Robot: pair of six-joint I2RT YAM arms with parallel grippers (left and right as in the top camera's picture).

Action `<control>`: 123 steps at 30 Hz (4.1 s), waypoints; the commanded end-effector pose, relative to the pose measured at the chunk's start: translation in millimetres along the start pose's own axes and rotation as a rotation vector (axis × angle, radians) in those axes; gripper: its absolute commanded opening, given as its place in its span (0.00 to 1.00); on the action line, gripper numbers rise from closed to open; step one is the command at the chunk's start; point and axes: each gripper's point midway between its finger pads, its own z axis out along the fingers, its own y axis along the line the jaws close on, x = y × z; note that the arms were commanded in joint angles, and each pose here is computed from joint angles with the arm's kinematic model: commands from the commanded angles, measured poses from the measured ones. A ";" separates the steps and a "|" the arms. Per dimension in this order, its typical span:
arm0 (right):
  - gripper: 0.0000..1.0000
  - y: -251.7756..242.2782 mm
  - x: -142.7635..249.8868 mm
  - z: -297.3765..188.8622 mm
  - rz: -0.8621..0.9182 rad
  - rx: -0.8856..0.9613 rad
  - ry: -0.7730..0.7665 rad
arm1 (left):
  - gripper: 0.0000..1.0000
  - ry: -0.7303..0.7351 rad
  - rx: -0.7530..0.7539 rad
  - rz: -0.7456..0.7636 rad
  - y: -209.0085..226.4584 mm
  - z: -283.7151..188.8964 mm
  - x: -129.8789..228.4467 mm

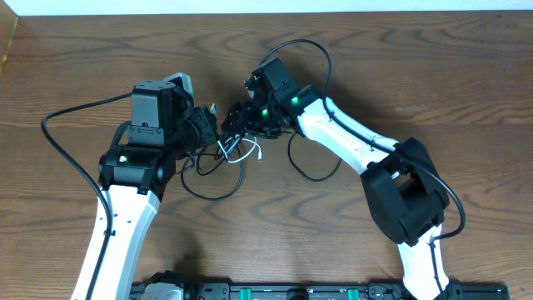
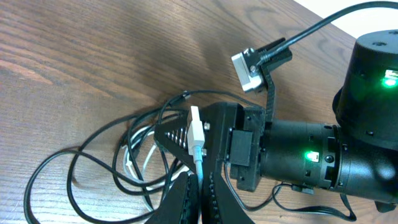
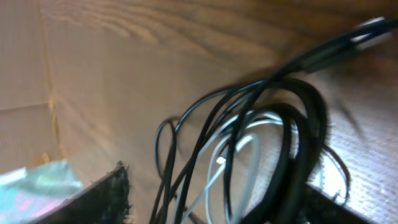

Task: Untangle cables

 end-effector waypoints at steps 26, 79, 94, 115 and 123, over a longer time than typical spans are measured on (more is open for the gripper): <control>0.01 -34.2 -33.6 -8.9 0.029 0.185 -0.185 | 0.23 0.052 0.089 0.102 -19.5 -37.2 16.9; 0.60 -54.2 -68.5 -124.2 -0.252 0.288 -0.128 | 0.30 0.177 -0.396 -0.289 125.0 109.0 19.9; 0.15 -92.1 -6.7 -50.3 -0.339 0.767 -0.024 | 0.30 0.153 -0.501 -0.296 148.6 98.9 17.6; 0.26 -67.5 52.9 19.5 -0.244 0.498 0.193 | 0.30 0.153 -0.500 -0.296 148.5 99.0 17.6; 0.50 -76.0 3.3 14.0 -0.535 0.632 0.039 | 0.31 0.153 -0.500 -0.296 148.6 99.0 17.6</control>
